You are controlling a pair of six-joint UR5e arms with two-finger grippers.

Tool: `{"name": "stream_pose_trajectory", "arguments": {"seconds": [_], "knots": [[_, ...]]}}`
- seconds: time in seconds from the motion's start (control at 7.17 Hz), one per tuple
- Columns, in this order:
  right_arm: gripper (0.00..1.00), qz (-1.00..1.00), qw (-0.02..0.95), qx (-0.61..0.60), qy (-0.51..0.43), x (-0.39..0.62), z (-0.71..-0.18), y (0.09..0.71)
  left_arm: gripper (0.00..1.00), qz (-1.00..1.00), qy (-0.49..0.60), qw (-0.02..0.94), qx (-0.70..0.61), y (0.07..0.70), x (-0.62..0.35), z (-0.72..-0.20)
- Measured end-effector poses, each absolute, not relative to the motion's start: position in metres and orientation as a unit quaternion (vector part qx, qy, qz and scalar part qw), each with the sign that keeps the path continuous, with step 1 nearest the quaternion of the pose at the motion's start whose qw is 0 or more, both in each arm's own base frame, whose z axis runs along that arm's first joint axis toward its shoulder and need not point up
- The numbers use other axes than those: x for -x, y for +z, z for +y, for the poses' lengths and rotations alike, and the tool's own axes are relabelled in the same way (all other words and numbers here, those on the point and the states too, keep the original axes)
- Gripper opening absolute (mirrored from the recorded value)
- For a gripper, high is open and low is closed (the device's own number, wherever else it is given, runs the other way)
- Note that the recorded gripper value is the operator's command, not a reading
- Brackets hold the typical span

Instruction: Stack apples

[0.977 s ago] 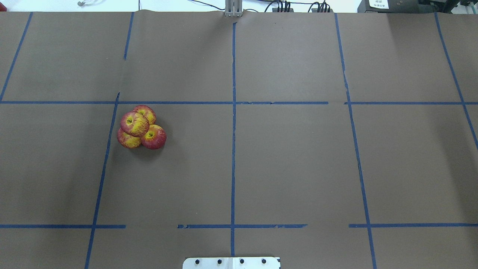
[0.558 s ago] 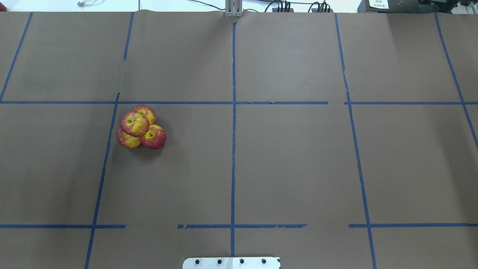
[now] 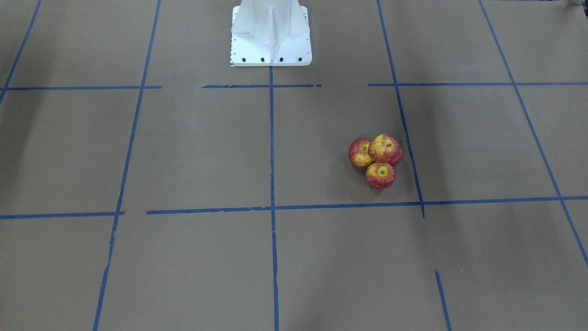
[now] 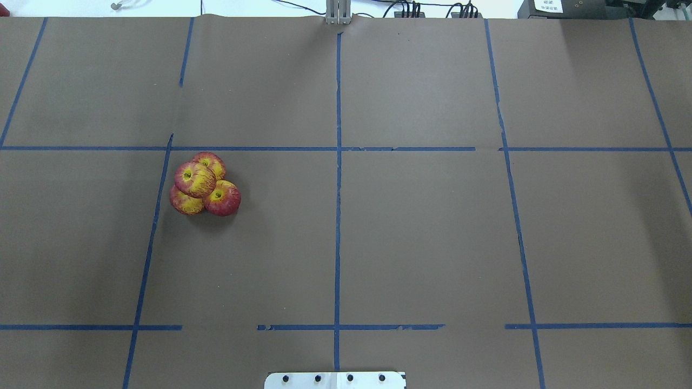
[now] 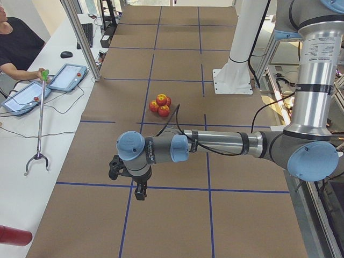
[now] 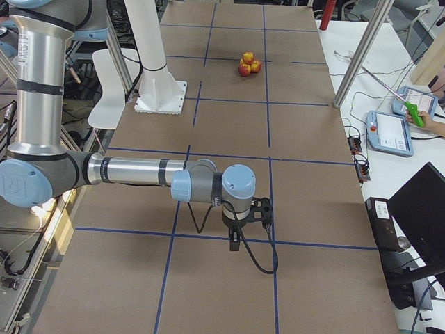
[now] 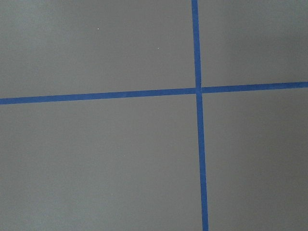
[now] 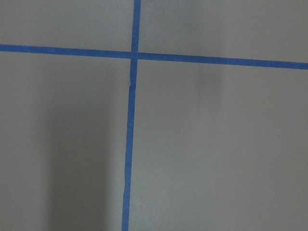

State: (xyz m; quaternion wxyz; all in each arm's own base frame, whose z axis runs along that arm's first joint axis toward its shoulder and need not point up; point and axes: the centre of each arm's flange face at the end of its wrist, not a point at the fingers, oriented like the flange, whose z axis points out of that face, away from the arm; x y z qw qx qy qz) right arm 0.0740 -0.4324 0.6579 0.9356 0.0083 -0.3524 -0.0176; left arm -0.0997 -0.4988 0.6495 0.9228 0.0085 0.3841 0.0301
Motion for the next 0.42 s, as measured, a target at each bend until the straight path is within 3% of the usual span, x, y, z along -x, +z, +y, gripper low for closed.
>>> {"name": "stream_pose_trajectory", "arguments": {"seconds": [0.42], "knots": [[1.00,-0.352,0.936,-0.009,-0.018,-0.0741,-0.4325,0.6578,1.00,0.384,0.032,0.923,-0.012,0.6455,0.0998,-0.5016]]}}
